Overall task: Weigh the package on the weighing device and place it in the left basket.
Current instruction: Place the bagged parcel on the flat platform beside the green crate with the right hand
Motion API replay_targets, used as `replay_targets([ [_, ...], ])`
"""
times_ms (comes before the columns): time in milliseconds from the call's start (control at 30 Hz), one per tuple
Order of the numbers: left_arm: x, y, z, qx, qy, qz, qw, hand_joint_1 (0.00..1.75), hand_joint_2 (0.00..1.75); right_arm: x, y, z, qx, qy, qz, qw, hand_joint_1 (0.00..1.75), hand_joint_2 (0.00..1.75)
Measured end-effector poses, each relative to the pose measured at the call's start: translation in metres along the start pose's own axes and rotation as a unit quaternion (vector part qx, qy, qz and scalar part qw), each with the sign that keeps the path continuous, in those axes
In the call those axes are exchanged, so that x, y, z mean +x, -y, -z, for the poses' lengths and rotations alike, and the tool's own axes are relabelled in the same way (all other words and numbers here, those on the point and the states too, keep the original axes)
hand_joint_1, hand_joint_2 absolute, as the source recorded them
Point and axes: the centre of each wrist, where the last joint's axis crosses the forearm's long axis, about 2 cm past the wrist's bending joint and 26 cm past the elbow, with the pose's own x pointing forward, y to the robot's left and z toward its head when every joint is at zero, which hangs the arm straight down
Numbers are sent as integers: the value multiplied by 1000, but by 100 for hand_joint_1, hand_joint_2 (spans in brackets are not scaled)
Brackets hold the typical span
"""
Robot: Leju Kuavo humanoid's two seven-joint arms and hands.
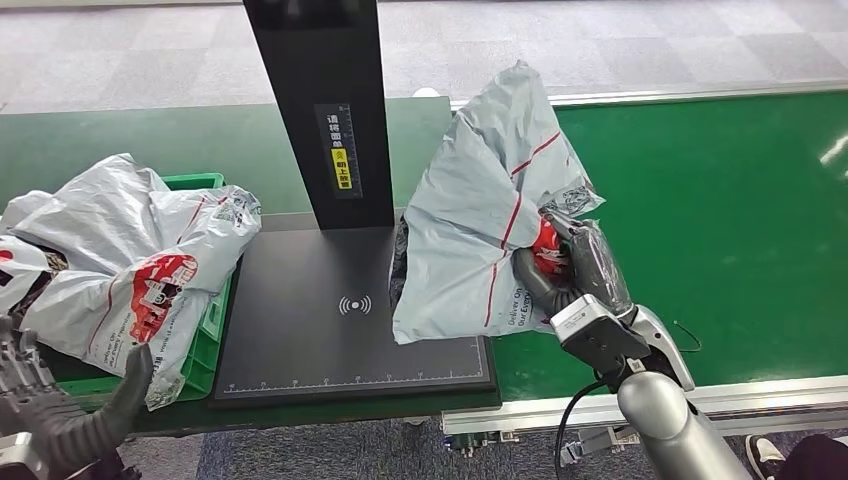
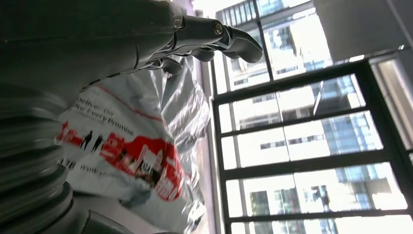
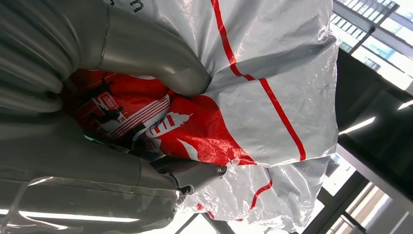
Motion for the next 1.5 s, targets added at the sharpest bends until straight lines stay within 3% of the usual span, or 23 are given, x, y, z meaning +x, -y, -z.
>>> replay_targets([
  [267,-6,-9,15,42,32,7,999,0,175,-8,2,-1,-1,-11,-13,1000,175,175],
  [633,-6,-6,23,46,43,10,998,0,175,-26,12,36,25,-48,-14,998,175,175],
  [967,-7,0,30,45,37,1,998,0,175,-62,-31,18,146,-167,109,969,175,175],
  [1400,-2,10,34,23,33,1,999,0,175,-71,-88,41,233,-220,171,932,175,175],
  [1433,-1,11,35,20,34,0,999,0,175,-70,-91,44,235,-219,176,930,140,175],
  [1500,0,14,38,15,36,-4,999,0,175,-66,-98,51,236,-215,189,929,52,175],
])
